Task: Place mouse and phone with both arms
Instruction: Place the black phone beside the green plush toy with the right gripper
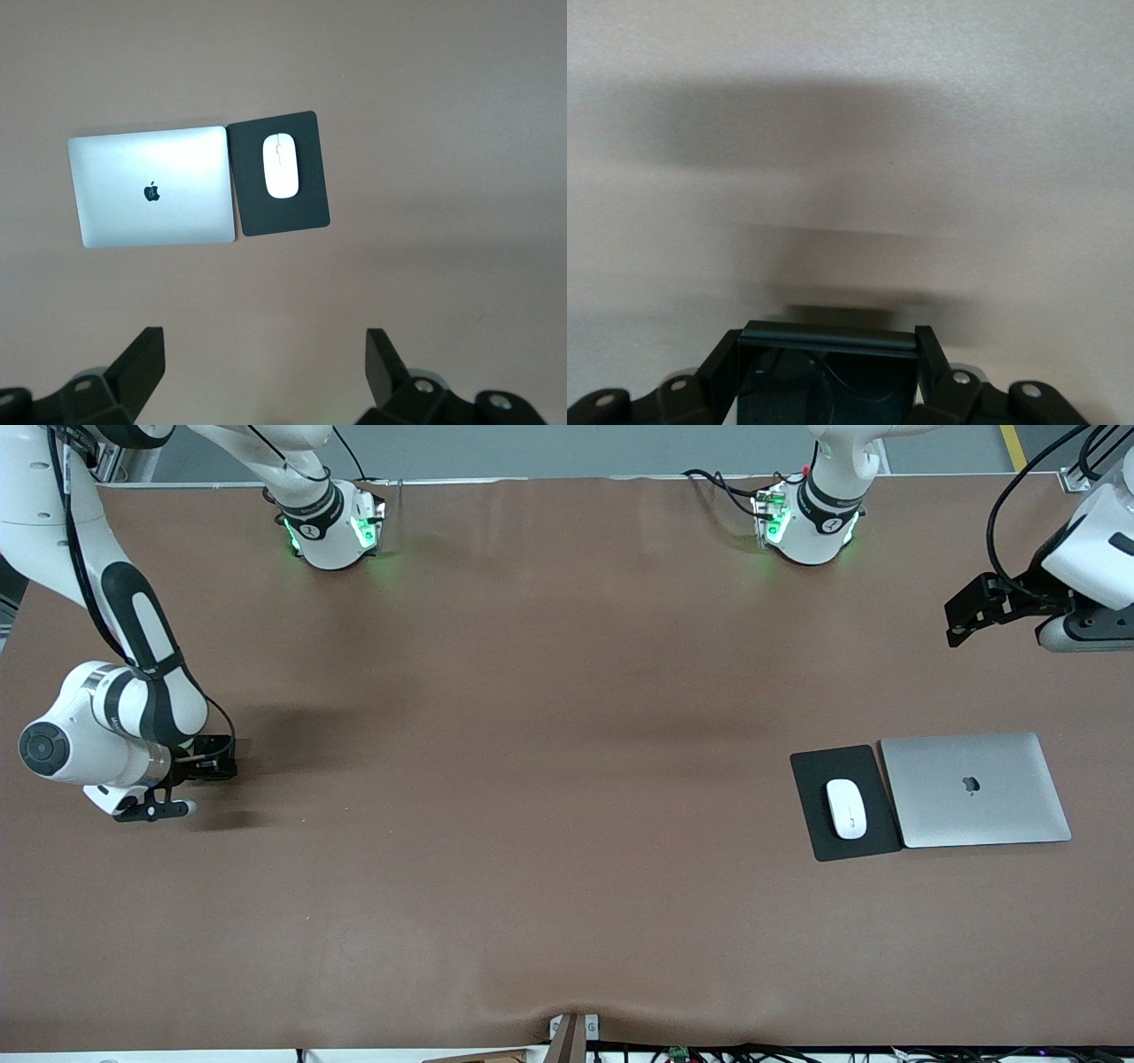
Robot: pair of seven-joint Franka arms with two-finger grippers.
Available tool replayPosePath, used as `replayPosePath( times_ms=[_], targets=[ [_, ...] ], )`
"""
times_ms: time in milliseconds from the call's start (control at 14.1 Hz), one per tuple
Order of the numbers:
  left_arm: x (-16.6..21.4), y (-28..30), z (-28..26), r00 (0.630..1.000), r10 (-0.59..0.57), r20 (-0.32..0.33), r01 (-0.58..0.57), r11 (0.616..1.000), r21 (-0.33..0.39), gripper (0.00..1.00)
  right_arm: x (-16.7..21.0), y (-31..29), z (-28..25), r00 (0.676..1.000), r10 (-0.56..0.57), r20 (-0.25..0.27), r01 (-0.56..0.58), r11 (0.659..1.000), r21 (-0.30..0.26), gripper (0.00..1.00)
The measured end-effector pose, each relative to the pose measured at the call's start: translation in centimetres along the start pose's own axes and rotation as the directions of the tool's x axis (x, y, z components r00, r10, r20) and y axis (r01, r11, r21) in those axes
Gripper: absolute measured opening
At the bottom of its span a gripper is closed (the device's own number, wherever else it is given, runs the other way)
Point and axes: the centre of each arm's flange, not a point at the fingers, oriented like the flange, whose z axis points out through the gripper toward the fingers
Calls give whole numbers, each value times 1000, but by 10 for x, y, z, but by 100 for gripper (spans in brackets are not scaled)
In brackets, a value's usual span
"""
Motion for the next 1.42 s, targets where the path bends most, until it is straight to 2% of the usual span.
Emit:
replayPosePath(
  times_ms=[142, 213, 285, 569, 925, 1138, 1423],
  targets=[
    [-4, 7, -1, 1000, 3, 0, -3, 1000, -3, 100, -1, 0, 2, 1000, 1, 2, -1, 1000, 1, 86],
    [-5, 9, -1, 1000, 2, 1, -2, 1000, -11, 100, -1, 0, 2, 1000, 0, 2, 0, 1000, 1, 96],
    [-5, 9, 0, 1000, 2, 4, -2, 1000, -17, 100, -1, -1, 1, 1000, -2, 1, 2, 1000, 1, 100],
    [-5, 4, 3, 1000, -9, 17, 9, 1000, -18, 100, 5, -13, -17, 1000, -23, 21, 22, 1000, 10, 100],
    [-6, -17, 7, 998, -47, 51, 47, 999, -14, 100, 22, -71, -109, 999, -5, 44, 5, 1000, 0, 100],
    [-6, -25, 8, 997, -62, 53, 63, 998, -14, 100, 14, -99, -166, 1000, 28, 8, -28, 1000, -8, 100],
    [-6, -24, 7, 997, -60, 52, 61, 998, -14, 100, -19, -100, -251, 997, 57, -55, -55, 998, 35, 100]
  ],
)
